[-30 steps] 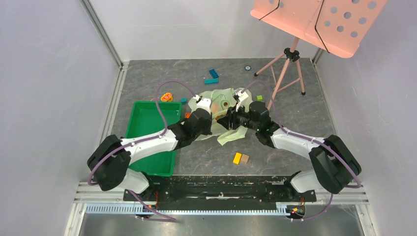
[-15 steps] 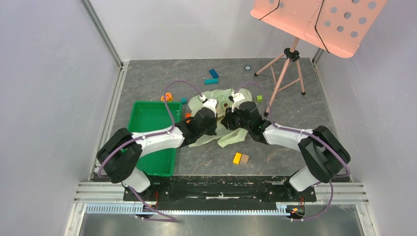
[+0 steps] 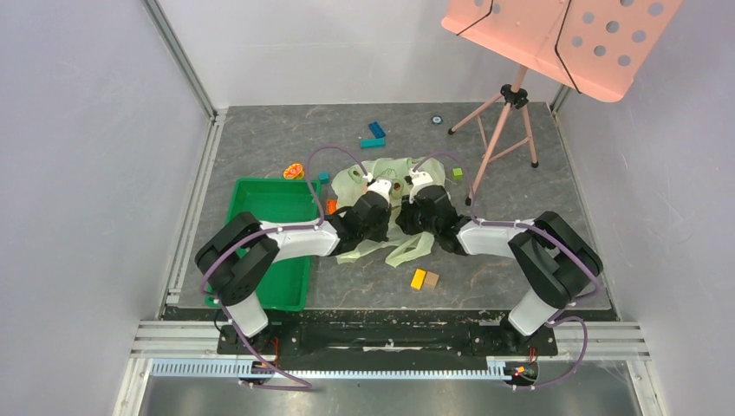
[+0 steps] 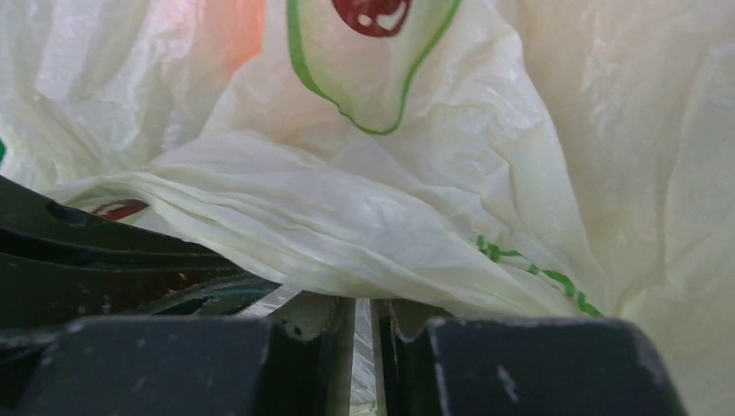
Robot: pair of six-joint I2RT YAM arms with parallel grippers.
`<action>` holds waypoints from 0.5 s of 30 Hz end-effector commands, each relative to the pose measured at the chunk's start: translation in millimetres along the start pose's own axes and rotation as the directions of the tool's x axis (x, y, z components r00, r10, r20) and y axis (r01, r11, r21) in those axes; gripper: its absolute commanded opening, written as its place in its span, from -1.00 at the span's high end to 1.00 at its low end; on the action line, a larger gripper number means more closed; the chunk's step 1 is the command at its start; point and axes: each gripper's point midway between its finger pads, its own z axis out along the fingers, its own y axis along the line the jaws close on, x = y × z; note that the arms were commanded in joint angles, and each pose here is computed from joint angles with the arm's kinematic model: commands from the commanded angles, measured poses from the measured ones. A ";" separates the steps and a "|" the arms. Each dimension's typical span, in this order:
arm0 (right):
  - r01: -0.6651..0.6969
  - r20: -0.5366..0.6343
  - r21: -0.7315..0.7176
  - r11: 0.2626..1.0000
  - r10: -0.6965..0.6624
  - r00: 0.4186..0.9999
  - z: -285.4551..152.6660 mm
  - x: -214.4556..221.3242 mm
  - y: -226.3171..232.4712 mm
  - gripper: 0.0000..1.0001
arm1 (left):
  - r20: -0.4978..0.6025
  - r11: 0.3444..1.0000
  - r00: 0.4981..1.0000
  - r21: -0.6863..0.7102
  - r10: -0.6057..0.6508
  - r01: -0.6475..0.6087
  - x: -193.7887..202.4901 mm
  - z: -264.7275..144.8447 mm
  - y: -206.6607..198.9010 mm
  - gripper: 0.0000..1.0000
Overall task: Take the fake fruits out of the plastic bag
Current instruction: Adjust the plastic bag at the center of the board.
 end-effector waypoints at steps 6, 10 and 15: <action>-0.004 -0.027 0.056 0.998 0.006 1.000 3.3 24.5 -9.8 0.84 | 0.107 0.998 0.992 0.002 -0.067 0.067 -40.0 4.8 -11.5 0.92; -0.018 -0.066 0.083 0.996 0.023 0.998 1.0 41.2 -15.7 0.86 | 0.103 0.997 0.992 -0.017 -0.074 0.077 -41.3 9.0 -10.2 0.90; -0.039 -0.090 0.093 0.995 0.047 0.995 -2.3 54.1 -18.1 0.86 | 0.064 0.993 0.995 -0.084 -0.082 0.088 -40.1 19.7 -5.6 0.89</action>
